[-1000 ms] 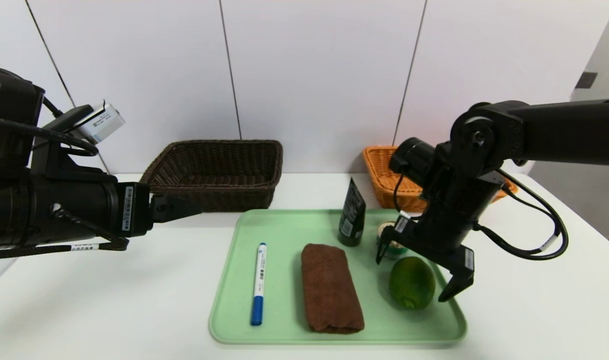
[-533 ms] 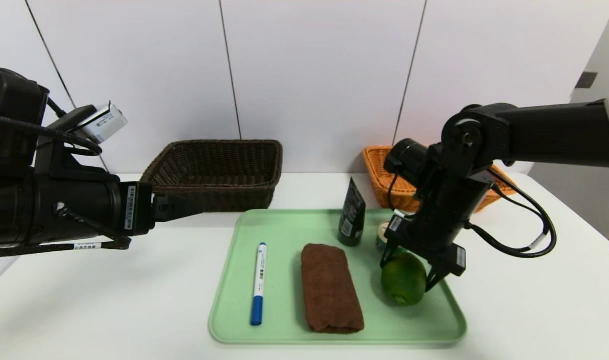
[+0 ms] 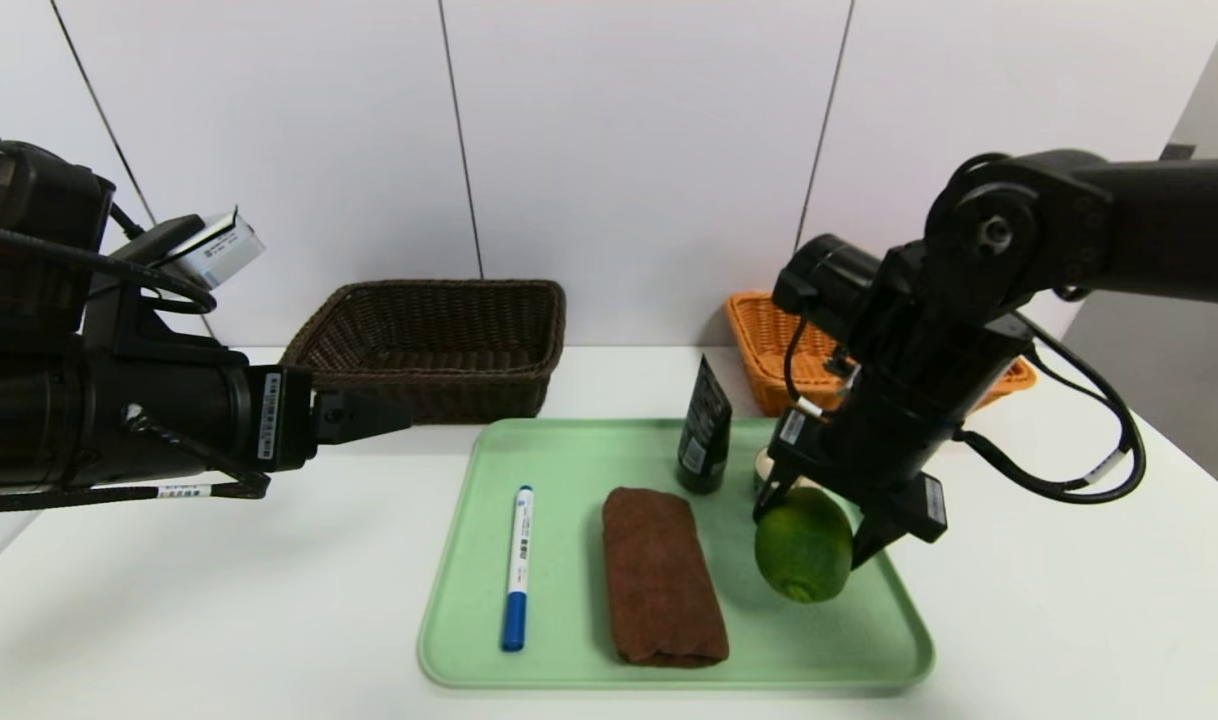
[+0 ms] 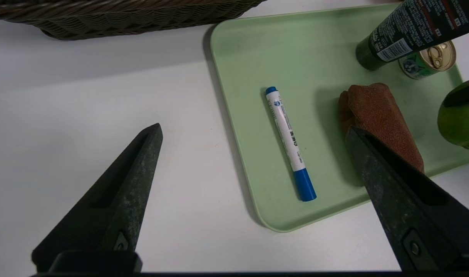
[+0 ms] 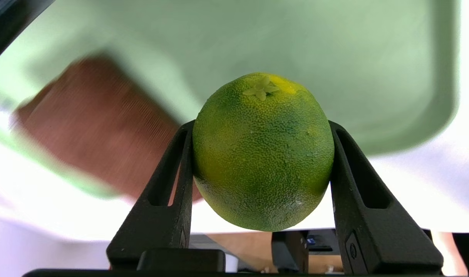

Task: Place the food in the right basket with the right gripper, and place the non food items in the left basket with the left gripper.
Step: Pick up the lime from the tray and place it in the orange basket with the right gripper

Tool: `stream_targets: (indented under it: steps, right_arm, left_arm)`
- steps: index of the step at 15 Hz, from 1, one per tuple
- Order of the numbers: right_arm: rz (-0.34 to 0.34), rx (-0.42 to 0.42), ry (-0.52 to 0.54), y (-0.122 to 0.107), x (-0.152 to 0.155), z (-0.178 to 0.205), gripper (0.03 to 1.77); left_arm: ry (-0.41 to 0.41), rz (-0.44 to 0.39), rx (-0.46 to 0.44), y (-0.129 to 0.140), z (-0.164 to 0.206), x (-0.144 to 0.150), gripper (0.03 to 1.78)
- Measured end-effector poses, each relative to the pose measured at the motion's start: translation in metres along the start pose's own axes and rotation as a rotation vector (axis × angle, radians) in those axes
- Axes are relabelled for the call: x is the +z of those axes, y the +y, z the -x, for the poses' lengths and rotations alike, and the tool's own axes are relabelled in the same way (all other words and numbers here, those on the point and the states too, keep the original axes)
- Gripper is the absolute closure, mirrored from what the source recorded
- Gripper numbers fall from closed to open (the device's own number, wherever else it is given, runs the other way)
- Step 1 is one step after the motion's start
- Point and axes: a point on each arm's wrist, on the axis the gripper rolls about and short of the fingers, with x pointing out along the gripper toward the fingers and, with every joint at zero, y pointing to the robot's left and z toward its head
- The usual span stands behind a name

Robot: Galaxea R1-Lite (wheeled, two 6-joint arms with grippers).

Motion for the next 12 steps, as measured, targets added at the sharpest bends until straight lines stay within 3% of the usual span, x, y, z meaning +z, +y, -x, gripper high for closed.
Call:
stream_targets:
  steps: [3,6,9,12]
  right_arm:
    - [0.098,0.156,-0.122,0.008,-0.018,0.05,0.83]
    - [0.202,0.26,-0.393,0.007,-0.01,0.09,0.83]
    - [0.217,0.324,-0.633,-0.003,0.021,0.115,0.83]
    - [0.17,0.334,-0.782,-0.018,0.069,0.121,0.83]
  left_arm:
    - [0.009,0.004,0.003,0.0,-0.001,-0.001,0.12]
    - [-0.033,0.083,-0.012,-0.002,-0.002,0.006,0.12]
    - [-0.055,0.111,-0.033,-0.005,-0.004,0.009,0.12]
    - [-0.041,0.097,-0.009,-0.005,-0.008,0.009,0.12]
